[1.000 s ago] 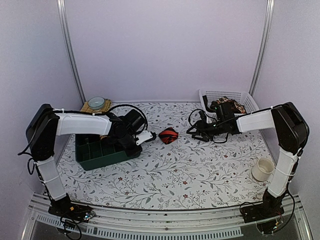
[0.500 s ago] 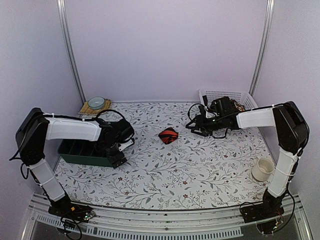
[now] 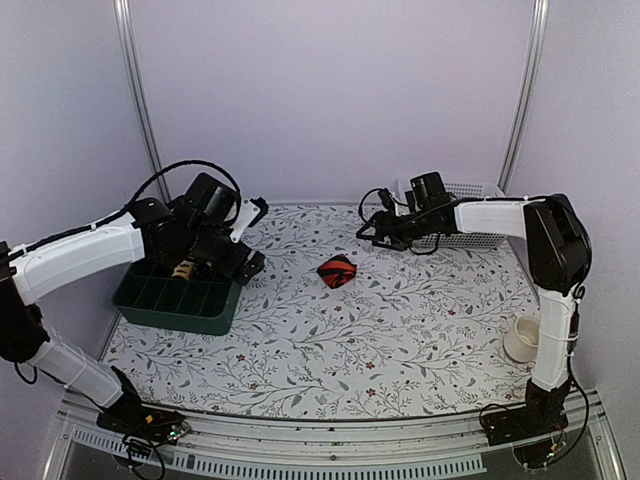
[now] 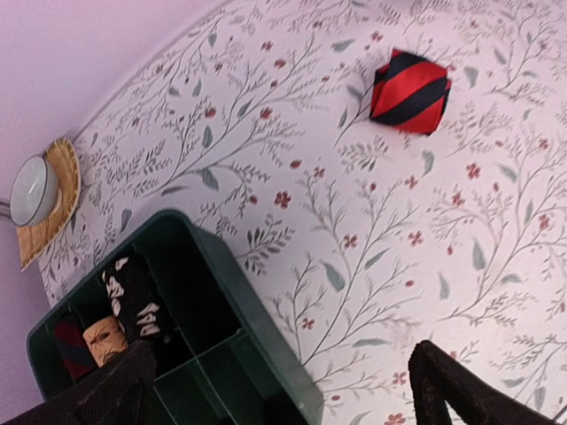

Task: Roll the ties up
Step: Roll the tie at the center of the board.

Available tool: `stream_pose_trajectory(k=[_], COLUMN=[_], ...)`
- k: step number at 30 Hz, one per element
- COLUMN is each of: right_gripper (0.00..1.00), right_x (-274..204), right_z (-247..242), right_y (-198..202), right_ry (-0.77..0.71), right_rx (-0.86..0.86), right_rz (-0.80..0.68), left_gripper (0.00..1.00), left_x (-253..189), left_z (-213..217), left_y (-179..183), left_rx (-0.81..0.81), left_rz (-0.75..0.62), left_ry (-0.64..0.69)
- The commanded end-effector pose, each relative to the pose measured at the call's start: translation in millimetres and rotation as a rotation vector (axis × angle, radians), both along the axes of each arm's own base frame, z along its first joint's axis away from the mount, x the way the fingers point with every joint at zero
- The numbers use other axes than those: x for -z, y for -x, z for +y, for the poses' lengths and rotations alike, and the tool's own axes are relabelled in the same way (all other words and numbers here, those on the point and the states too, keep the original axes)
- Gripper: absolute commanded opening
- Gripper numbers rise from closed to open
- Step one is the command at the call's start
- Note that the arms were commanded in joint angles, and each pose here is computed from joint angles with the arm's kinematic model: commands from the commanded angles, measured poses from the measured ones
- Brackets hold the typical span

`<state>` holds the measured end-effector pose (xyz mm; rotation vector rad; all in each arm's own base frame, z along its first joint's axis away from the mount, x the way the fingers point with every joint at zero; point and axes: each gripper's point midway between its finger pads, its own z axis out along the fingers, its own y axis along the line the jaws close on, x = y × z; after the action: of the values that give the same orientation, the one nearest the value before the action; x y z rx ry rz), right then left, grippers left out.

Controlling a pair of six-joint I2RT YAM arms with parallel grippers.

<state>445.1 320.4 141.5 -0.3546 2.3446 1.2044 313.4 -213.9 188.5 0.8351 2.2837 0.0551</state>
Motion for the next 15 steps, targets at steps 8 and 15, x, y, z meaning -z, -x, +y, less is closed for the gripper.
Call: stream_pose_trajectory(k=[8,15], right_gripper=[0.75,0.75], right_x=[79,108], right_z=[27,37], right_y=[5,14], right_ry=[0.081,0.093], right_rx=[-0.182,-0.243], right_rz=[0.149,0.197], left_gripper=[1.00,1.00], left_x=[40,77], left_z=[-96,-116], left_y=[-66,-79], left_rx=[0.026,-0.093], left_rz=[0.075,0.285], left_ry=[0.244,0.648])
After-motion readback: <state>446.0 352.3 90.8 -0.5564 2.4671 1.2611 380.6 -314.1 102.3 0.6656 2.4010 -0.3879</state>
